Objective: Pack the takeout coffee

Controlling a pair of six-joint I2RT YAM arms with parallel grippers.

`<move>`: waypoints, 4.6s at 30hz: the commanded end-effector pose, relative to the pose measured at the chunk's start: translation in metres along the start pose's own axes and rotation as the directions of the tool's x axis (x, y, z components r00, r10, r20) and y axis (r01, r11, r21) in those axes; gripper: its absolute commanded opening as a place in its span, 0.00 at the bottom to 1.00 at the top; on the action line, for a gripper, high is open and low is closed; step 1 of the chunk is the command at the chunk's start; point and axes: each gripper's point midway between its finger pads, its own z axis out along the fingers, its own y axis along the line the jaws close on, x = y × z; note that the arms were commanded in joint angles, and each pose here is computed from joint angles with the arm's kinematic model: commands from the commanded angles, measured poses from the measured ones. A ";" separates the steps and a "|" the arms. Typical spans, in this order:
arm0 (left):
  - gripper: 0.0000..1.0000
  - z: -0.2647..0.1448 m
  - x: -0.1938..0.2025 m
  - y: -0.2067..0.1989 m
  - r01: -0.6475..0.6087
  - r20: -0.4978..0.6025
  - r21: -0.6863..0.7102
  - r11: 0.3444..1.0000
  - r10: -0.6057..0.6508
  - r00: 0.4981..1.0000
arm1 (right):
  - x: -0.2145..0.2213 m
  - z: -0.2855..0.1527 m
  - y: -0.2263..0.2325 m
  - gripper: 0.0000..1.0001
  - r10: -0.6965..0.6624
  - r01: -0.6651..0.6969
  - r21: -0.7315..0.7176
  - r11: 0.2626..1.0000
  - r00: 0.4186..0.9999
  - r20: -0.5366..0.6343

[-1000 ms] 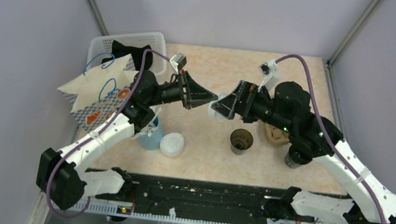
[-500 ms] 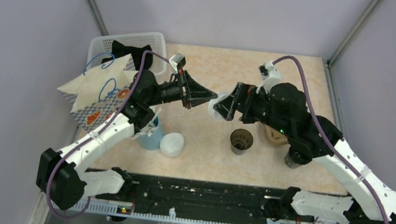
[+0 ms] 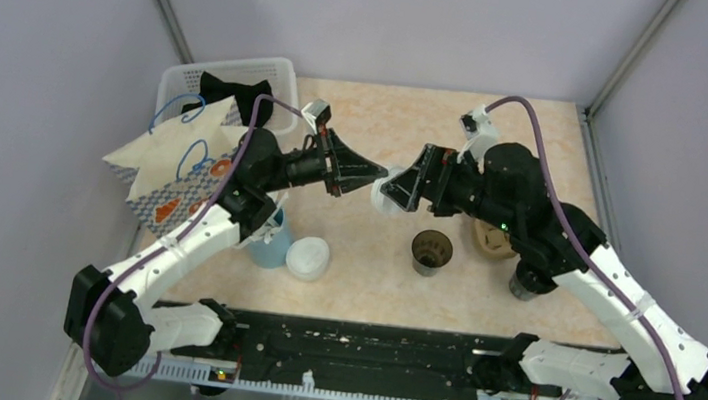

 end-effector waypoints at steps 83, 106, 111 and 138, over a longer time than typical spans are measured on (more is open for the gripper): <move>0.00 -0.005 0.002 -0.003 0.061 0.010 0.024 0.998 -0.061 0.998 | -0.007 0.022 0.010 0.97 -0.069 0.070 -0.062 0.996 0.997 0.023; 0.00 -0.003 -0.001 -0.004 0.060 0.020 0.025 0.998 -0.060 0.998 | -0.004 0.010 -0.001 0.98 -0.068 0.069 -0.026 0.997 0.997 0.035; 0.00 -0.003 0.000 -0.004 0.060 0.011 0.026 0.998 -0.060 0.998 | -0.004 0.011 -0.001 0.95 -0.074 0.075 -0.025 0.997 0.997 0.029; 0.12 -0.003 0.000 0.003 0.070 0.007 0.002 0.998 -0.070 0.998 | -0.004 0.014 -0.006 0.82 -0.070 0.070 0.006 0.998 0.997 0.018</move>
